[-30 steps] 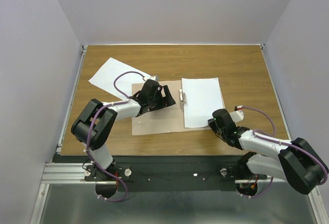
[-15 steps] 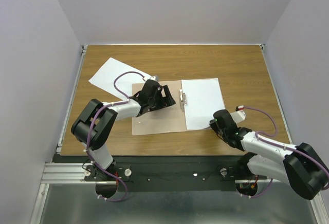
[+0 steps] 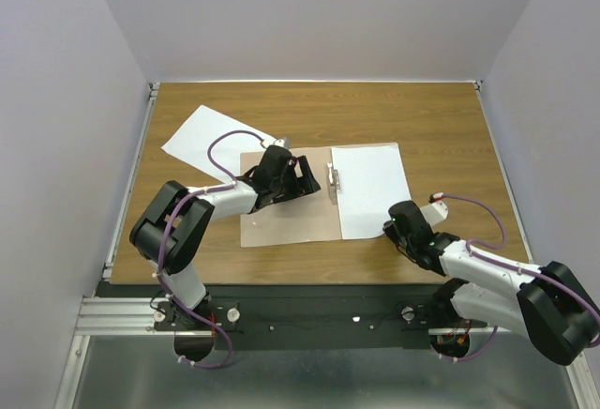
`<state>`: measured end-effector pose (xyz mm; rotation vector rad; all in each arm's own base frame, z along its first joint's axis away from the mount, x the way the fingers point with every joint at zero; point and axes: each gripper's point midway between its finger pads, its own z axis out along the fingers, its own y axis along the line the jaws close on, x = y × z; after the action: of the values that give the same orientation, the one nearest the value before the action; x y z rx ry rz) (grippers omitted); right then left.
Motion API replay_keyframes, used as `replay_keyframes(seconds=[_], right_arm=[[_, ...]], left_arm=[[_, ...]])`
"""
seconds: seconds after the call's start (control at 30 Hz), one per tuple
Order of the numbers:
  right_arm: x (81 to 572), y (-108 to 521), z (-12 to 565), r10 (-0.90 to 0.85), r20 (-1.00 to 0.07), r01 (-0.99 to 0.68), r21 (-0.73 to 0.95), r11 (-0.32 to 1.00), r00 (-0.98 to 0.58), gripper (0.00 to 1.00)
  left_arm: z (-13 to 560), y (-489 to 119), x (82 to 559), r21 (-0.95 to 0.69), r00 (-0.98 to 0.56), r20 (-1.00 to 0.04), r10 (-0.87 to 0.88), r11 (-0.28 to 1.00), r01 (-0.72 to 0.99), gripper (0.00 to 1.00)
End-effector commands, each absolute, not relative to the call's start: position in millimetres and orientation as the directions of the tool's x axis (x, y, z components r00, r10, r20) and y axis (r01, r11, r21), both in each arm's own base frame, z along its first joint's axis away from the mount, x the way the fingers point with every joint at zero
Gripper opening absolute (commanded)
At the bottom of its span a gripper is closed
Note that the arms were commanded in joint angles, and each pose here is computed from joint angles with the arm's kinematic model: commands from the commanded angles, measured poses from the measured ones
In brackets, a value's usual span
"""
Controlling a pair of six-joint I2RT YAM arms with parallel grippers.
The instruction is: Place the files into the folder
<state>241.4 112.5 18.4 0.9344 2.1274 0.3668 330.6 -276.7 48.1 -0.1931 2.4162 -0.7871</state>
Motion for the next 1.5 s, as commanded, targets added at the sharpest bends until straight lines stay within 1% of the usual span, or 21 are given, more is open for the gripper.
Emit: replay_keyframes(seconds=[0.0, 0.17, 0.3, 0.83, 0.93, 1.03, 1.13, 1.17, 1.23, 1.27, 1.37, 1.47], right_arm=[[241, 110, 21, 0.681, -0.573, 0.486, 0.481, 0.730, -0.455, 0.04], [242, 112, 26, 0.659, -0.591, 0.456, 0.478, 0.751, -0.466, 0.03], [245, 117, 30, 0.663, -0.585, 0.442, 0.495, 0.748, -0.467, 0.03], [255, 122, 36, 0.659, -0.601, 0.433, 0.498, 0.751, -0.452, 0.04], [255, 123, 36, 0.653, -0.603, 0.428, 0.494, 0.757, -0.459, 0.04], [253, 122, 35, 0.655, -0.600, 0.429, 0.496, 0.755, -0.459, 0.08], [250, 118, 37, 0.673, -0.594, 0.441, 0.510, 0.739, -0.440, 0.23], [248, 115, 37, 0.668, -0.598, 0.449, 0.497, 0.742, -0.442, 0.32], [248, 112, 39, 0.667, -0.605, 0.457, 0.490, 0.742, -0.435, 0.41], [246, 111, 39, 0.663, -0.606, 0.462, 0.480, 0.746, -0.441, 0.50], [243, 108, 40, 0.659, -0.606, 0.470, 0.469, 0.748, -0.446, 0.67], [238, 94, 41, 0.653, -0.630, 0.507, 0.435, 0.745, -0.420, 0.74]], left_arm=[[20, -257, 310, -0.484, -0.857, -0.445, -0.261, 0.875, -0.015, 0.97], [18, -256, 311, -0.478, -0.858, -0.446, -0.256, 0.878, -0.014, 0.97], [16, -257, 311, -0.476, -0.860, -0.443, -0.253, 0.879, -0.014, 0.97], [18, -258, 308, -0.487, -0.861, -0.444, -0.248, 0.873, -0.001, 0.97], [19, -258, 308, -0.487, -0.860, -0.446, -0.248, 0.873, 0.001, 0.97], [18, -258, 307, -0.487, -0.861, -0.444, -0.247, 0.873, 0.001, 0.97], [19, -257, 307, -0.487, -0.860, -0.446, -0.248, 0.873, 0.001, 0.97], [20, -257, 308, -0.487, -0.858, -0.449, -0.247, 0.873, 0.003, 0.97], [21, -259, 309, -0.489, -0.857, -0.452, -0.247, 0.872, 0.007, 0.97], [21, -259, 309, -0.489, -0.858, -0.451, -0.245, 0.872, 0.008, 0.97], [24, -259, 310, -0.490, -0.855, -0.456, -0.245, 0.872, 0.011, 0.97], [24, -257, 309, -0.485, -0.854, -0.457, -0.246, 0.874, 0.008, 0.97]])
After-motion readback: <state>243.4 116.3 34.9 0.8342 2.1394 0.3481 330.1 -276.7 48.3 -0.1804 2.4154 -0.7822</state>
